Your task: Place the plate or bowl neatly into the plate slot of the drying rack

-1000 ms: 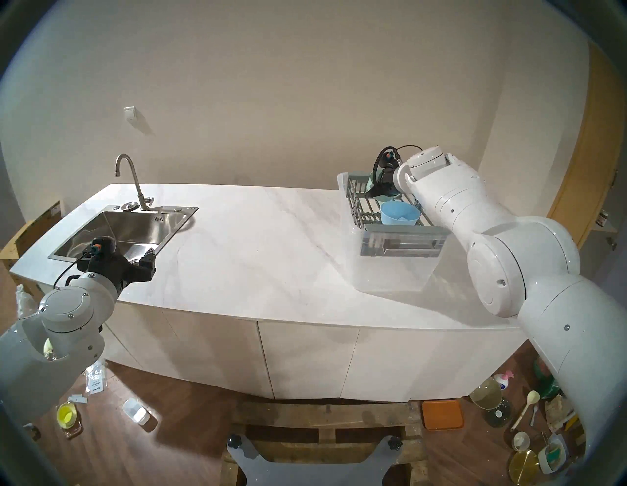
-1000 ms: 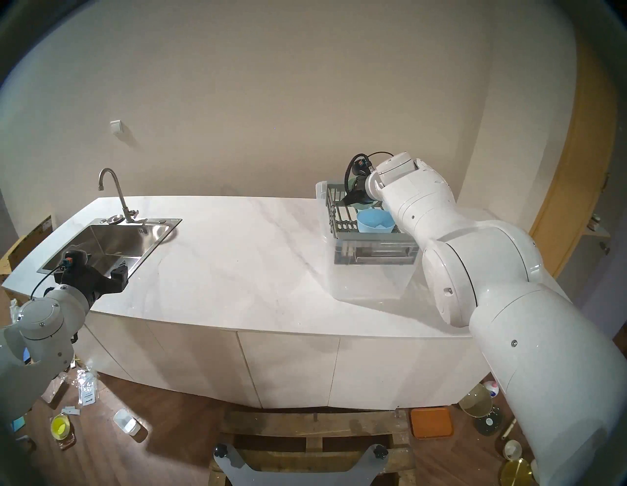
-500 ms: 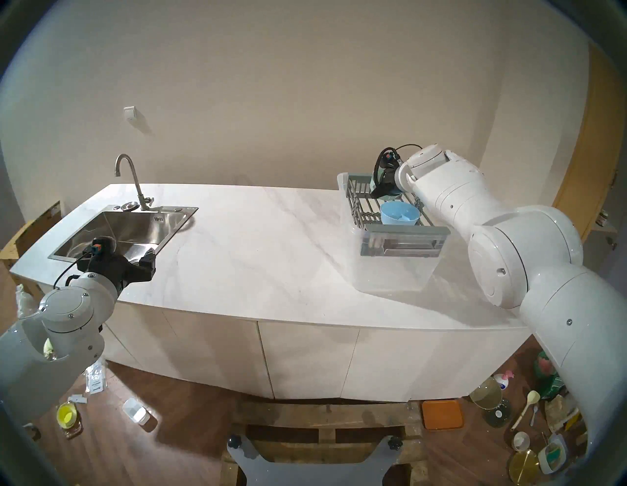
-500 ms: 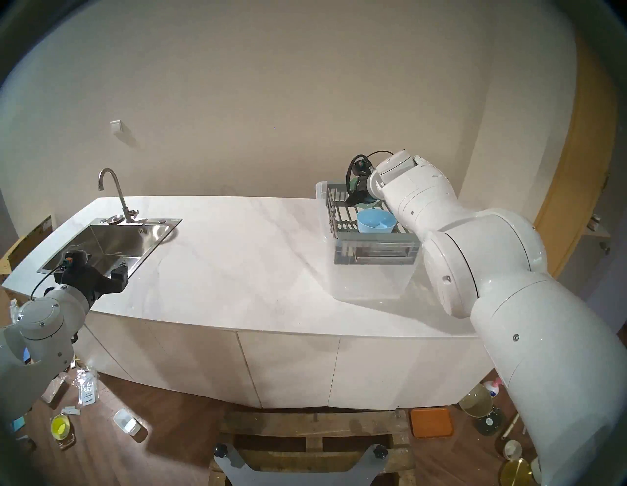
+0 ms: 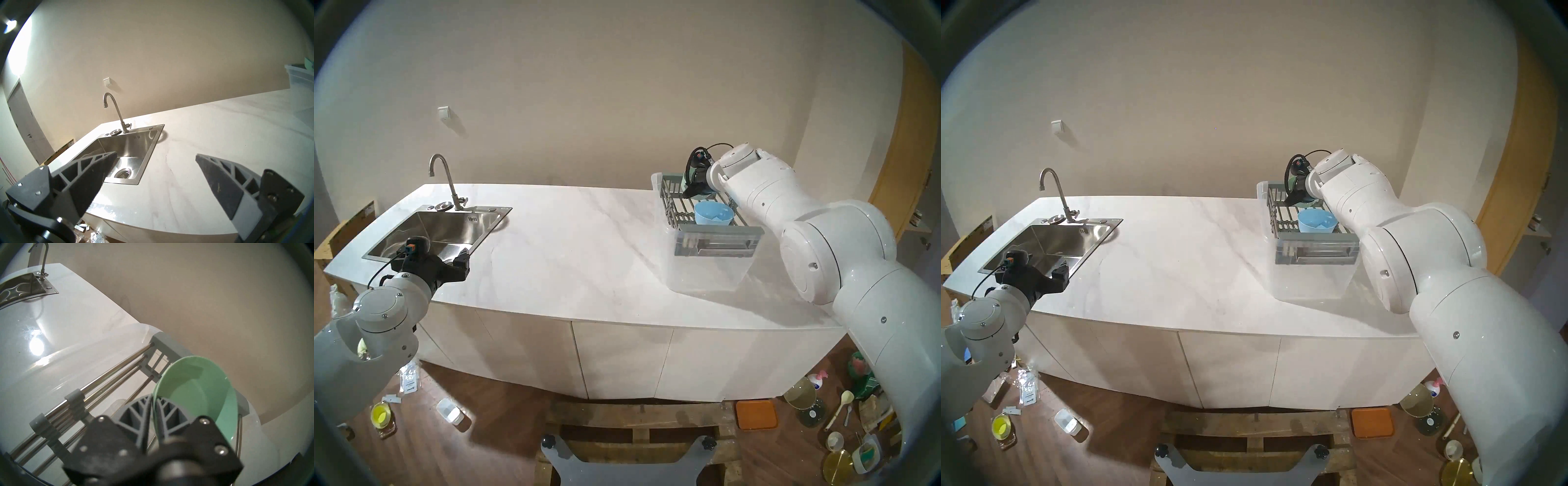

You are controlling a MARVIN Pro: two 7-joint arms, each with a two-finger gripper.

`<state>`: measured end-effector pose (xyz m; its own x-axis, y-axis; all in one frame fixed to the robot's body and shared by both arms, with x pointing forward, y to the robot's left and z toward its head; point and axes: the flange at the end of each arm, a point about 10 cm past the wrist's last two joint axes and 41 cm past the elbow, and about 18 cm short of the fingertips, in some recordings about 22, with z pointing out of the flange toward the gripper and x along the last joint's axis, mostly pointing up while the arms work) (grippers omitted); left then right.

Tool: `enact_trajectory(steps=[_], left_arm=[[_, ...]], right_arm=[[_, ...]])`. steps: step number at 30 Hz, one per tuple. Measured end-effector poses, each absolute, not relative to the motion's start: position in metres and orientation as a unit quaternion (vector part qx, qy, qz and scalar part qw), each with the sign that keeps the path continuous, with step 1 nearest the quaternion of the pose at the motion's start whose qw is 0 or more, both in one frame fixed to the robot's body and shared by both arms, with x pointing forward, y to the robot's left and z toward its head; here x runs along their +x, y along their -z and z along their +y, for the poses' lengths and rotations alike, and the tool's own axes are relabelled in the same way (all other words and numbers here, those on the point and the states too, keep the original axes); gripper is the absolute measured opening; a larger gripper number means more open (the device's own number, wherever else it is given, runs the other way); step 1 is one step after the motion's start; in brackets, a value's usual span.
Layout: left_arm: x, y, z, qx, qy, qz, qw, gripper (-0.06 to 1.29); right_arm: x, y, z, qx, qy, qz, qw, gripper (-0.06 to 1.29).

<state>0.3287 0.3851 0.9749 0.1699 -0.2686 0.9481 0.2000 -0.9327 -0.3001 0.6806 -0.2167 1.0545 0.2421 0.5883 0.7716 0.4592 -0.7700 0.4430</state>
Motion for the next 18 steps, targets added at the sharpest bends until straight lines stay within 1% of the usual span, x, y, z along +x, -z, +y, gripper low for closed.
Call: enact_trajectory(steps=[1,2,3,4,5,12,18], left_arm=[[0.329,-0.975,0.385,-0.743,0.644,0.023,0.182,1.25],[0.329,-0.975,0.385,-0.743,0.644,0.023,0.182,1.25],[0.329,-0.975,0.385,-0.743,0.644,0.023,0.182,1.25],[0.329,-0.975,0.385,-0.743,0.644,0.023,0.182,1.25],[0.329,-0.975,0.385,-0.743,0.644,0.023,0.182,1.25],[0.329,-0.975,0.385,-0.743,0.644,0.023,0.182,1.25],[0.329,-0.975,0.385,-0.743,0.644,0.023,0.182,1.25]], right_arm=[[0.681,-1.056,-0.217,0.785,-0.518,0.334,0.063,0.66],[0.681,-1.058,-0.217,0.784,-0.519,0.334,0.064,0.87],[0.681,-1.059,-0.217,0.783,-0.520,0.334,0.065,0.95],[0.681,-1.060,-0.217,0.783,-0.521,0.335,0.065,1.11],[0.681,-1.062,-0.217,0.781,-0.522,0.335,0.067,1.20],[0.682,-1.071,-0.217,0.778,-0.530,0.331,0.066,1.20],[0.684,-1.095,-0.224,0.765,-0.562,0.308,0.063,1.20]])
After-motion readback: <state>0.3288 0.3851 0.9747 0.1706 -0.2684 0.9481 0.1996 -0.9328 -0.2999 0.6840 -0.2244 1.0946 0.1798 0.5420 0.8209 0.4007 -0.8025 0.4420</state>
